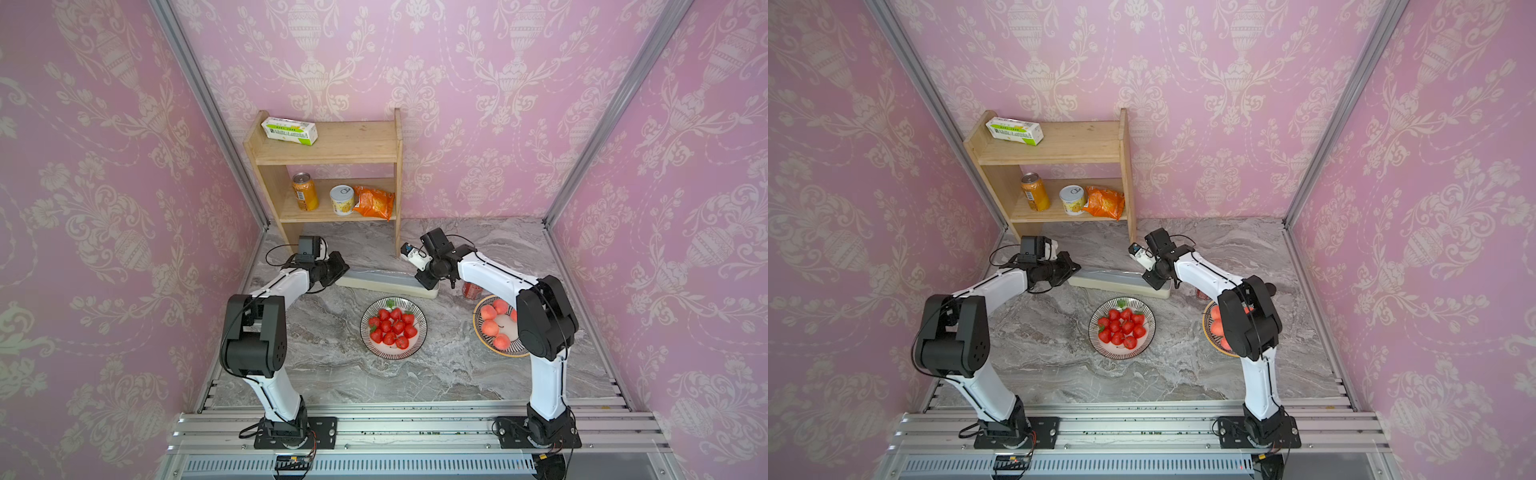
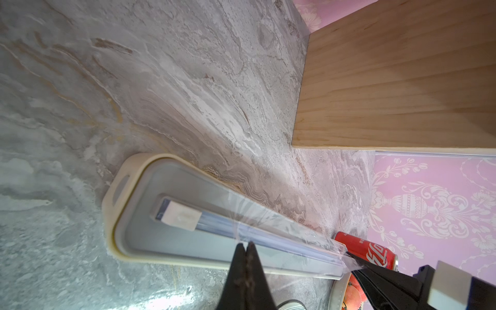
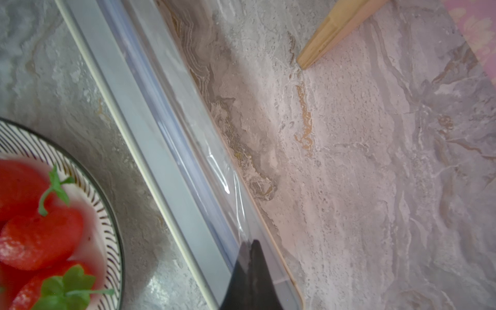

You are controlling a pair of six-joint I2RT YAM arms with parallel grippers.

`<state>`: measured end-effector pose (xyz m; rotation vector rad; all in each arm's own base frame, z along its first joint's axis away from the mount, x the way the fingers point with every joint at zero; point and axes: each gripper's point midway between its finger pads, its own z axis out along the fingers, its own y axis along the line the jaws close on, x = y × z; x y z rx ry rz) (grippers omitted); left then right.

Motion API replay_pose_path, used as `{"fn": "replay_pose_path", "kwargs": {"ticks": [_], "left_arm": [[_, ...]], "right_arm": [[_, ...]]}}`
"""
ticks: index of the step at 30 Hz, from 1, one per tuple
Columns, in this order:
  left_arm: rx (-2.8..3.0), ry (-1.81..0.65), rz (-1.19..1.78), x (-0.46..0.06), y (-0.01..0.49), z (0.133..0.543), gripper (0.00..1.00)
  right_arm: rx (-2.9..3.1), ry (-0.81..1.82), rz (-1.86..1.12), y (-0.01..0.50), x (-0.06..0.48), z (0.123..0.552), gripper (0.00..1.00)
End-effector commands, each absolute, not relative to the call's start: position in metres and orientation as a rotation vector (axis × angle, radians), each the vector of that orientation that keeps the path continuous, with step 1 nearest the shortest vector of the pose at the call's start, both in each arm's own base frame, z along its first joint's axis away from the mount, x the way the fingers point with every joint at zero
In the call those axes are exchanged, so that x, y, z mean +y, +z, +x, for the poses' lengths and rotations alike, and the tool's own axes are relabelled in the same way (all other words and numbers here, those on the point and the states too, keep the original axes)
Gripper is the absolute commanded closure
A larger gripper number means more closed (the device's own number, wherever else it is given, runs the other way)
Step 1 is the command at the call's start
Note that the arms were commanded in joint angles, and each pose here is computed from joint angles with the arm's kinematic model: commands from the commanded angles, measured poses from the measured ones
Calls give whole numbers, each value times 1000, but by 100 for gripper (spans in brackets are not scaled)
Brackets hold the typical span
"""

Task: Wrap the plate with plastic wrap
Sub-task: Pull the plastic wrap from the plastic wrap cutting box.

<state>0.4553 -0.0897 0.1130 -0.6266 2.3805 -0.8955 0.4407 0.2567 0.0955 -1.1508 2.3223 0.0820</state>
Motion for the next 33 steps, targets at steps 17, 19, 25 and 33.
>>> {"fn": "replay_pose_path", "kwargs": {"ticks": [17,19,25,33], "left_arm": [[2373,-836,-536,-89,148,445,42],[2404,-736,-408,-85,146,446,33],[2418,-458,182,-84,157,438,22],[2226,-362,913,-104,143,420,27]], "right_arm": [[2234,86,-1097,142,249,435,100],[2234,83,-1096,141,249,435,100],[2242,66,-1072,142,244,441,100],[2261,64,-1073,136,243,442,100]]}}
